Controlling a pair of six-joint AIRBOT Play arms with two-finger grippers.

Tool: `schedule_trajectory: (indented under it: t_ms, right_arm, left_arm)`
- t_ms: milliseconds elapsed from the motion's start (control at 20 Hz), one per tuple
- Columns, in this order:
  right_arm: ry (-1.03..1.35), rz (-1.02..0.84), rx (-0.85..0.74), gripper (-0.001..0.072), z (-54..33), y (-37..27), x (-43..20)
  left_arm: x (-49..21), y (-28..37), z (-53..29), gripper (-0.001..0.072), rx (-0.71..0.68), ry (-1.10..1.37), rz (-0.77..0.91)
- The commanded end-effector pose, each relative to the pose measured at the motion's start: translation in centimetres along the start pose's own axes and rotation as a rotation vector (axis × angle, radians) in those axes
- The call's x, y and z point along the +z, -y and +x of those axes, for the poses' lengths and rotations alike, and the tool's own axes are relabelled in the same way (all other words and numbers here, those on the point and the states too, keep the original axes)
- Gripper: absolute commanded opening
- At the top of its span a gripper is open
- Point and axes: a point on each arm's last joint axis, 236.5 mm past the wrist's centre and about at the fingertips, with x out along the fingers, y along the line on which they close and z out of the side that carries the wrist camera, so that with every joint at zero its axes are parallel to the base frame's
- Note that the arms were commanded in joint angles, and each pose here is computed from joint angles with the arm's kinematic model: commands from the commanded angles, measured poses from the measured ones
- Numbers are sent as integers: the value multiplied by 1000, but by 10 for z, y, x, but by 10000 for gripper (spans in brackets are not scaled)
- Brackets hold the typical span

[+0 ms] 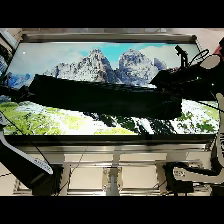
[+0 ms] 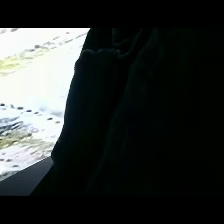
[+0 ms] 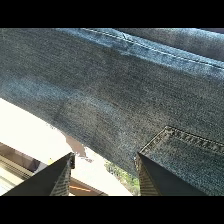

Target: Fold the clothes and pants, and hang the long-sleeved shirts on hangers.

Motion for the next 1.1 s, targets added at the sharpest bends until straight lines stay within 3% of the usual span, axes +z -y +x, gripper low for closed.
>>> schedule_trajectory:
  t_ms: [0, 50, 100, 150, 250, 500, 800, 1050]
  right_arm:
    - [1, -1, 0, 446, 0, -1, 0]
    - [1, -1, 0, 446, 0, -1, 0]
    - [1, -1, 0, 446, 0, -1, 0]
    - [0, -1, 0, 446, 0, -1, 0]
    - [-3, -1, 1, 446, 0, -1, -1]
    - [-40, 0, 8, 446, -1, -2, -10]
    - [-83, -8, 16, 446, 0, -7, -20]
    - [-85, -8, 17, 446, 0, -7, -20]
  left_arm:
    - [0, 7, 6, 493, 6, -12, 26]
    - [0, 7, 7, 328, 6, -13, 26]
    - [-1, 8, 6, 117, 4, -17, 27]
    - [-3, 7, 4, 38, 8, -24, 27]
    - [-10, -6, -11, 37, 76, -43, 21]
    - [-37, -68, -123, 37, 507, -69, 17]
    - [-33, -20, -231, 37, 511, 200, 9]
    - [-45, 88, -226, 37, 382, 161, 201]
